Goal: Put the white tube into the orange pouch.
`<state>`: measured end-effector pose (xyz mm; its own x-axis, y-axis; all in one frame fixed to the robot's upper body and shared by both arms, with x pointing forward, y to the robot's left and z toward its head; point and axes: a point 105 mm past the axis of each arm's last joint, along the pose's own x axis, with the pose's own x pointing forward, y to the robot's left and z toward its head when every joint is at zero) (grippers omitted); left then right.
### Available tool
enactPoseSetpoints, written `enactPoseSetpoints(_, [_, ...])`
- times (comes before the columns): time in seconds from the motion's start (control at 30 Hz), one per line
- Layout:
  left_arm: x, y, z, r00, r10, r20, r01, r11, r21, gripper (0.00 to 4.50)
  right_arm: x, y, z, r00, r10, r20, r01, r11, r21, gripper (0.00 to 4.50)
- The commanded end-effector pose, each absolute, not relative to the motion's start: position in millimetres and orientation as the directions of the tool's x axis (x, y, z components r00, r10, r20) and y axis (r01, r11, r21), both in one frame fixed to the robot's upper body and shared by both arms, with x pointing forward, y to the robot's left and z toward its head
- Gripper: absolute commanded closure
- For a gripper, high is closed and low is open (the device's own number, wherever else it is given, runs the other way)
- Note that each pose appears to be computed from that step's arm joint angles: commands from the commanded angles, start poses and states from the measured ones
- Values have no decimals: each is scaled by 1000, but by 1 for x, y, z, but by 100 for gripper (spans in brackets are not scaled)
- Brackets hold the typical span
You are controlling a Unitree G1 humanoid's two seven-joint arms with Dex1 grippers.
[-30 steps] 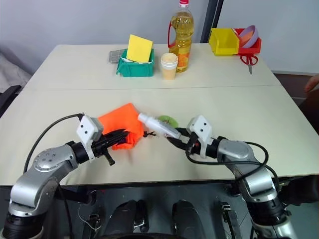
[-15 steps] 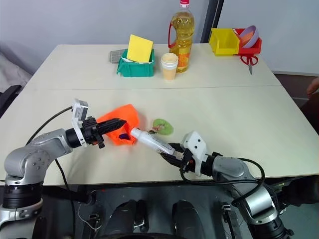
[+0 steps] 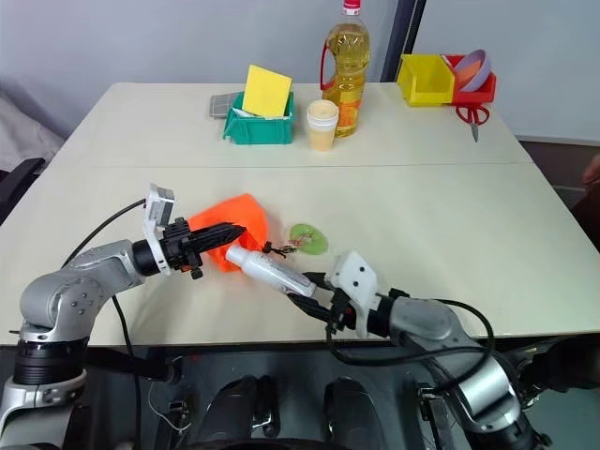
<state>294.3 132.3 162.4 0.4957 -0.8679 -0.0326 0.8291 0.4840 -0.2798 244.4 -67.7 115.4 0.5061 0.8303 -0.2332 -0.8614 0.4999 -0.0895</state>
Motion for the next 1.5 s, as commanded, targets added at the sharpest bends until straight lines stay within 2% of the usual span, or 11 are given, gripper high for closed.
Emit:
enactPoseSetpoints(0.03, [286, 126, 172, 467, -884, -4, 854, 452, -259, 439, 252, -65, 119, 531, 818, -221, -847, 520, -112, 284])
enactPoseSetpoints(0.33, [271, 116, 169, 420, -907, -40, 880, 418, -225, 439, 278, -63, 116, 595, 766, -244, -801, 589, -106, 284])
enactPoseSetpoints(0.47, [268, 110, 163, 409, -910, -62, 884, 412, -219, 439, 288, -48, 122, 595, 773, -220, -800, 596, -69, 284])
enactPoseSetpoints(0.77, [269, 107, 156, 414, -906, -83, 882, 422, -210, 439, 290, -17, 129, 519, 831, -202, -849, 528, -12, 284])
enactPoseSetpoints(0.93, [268, 106, 156, 403, -912, -84, 887, 411, -210, 439, 306, 0, 132, 531, 822, -204, -838, 545, 15, 284])
enactPoseSetpoints(1.1, [271, 110, 157, 421, -903, -86, 881, 429, -200, 439, 301, 2, 131, 522, 830, -199, -839, 541, 54, 284])
enactPoseSetpoints(1.2, [272, 115, 157, 436, -895, -92, 875, 445, -190, 450, 294, -5, 132, 508, 841, -188, -847, 527, 68, 169])
enactPoseSetpoints(1.3, [274, 118, 158, 447, -889, -93, 872, 457, -177, 450, 281, -17, 138, 487, 857, -168, -864, 501, 54, 19])
enactPoseSetpoints(1.33, [275, 118, 159, 449, -889, -93, 871, 459, -176, 450, 277, -22, 139, 481, 861, -166, -869, 494, 45, 3])
enactPoseSetpoints(1.5, [276, 120, 158, 444, -889, -111, 875, 457, -162, 450, 255, -48, 142, 442, 879, -180, -894, 448, -8, 3])
